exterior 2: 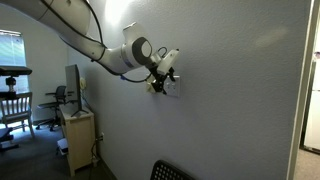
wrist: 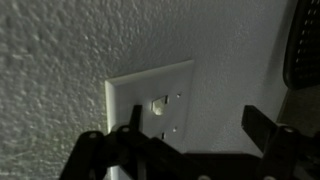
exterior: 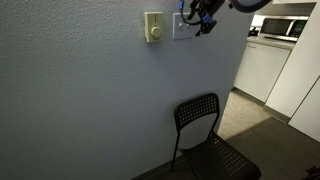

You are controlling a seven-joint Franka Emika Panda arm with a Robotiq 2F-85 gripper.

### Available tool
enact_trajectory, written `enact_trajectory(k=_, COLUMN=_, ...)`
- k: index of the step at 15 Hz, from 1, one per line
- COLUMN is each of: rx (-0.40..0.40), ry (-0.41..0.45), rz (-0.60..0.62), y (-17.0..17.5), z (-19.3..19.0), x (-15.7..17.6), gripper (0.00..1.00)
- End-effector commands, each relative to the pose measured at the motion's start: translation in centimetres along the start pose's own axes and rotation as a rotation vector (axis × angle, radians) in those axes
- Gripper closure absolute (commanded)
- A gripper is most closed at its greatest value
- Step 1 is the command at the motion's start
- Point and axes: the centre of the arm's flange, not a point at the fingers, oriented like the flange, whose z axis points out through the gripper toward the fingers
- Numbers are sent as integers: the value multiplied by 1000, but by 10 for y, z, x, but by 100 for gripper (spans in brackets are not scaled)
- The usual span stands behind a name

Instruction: Turn on the light switch on the right then turn it off

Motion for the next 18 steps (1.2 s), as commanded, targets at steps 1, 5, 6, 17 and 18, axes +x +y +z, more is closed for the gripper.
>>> enact_trajectory(k=1, rx=23, ry=-13, rz=10, y=-9, z=9, x=-6, gripper=0)
enact_trajectory(k=5, rx=70, ry=-15, rz=21, y=-21, z=27, x=-6, gripper=0)
enact_trajectory(k=6, rx=75, ry=-13, rz=25, y=-24, z=31, x=-6, gripper=0)
enact_trajectory(k=17, rx=86, ry=-19, rz=24, y=-30, z=34, x=1, gripper=0)
enact_trajectory(k=18, rx=85, ry=-17, rz=34, y=-28, z=28, x=3, gripper=0)
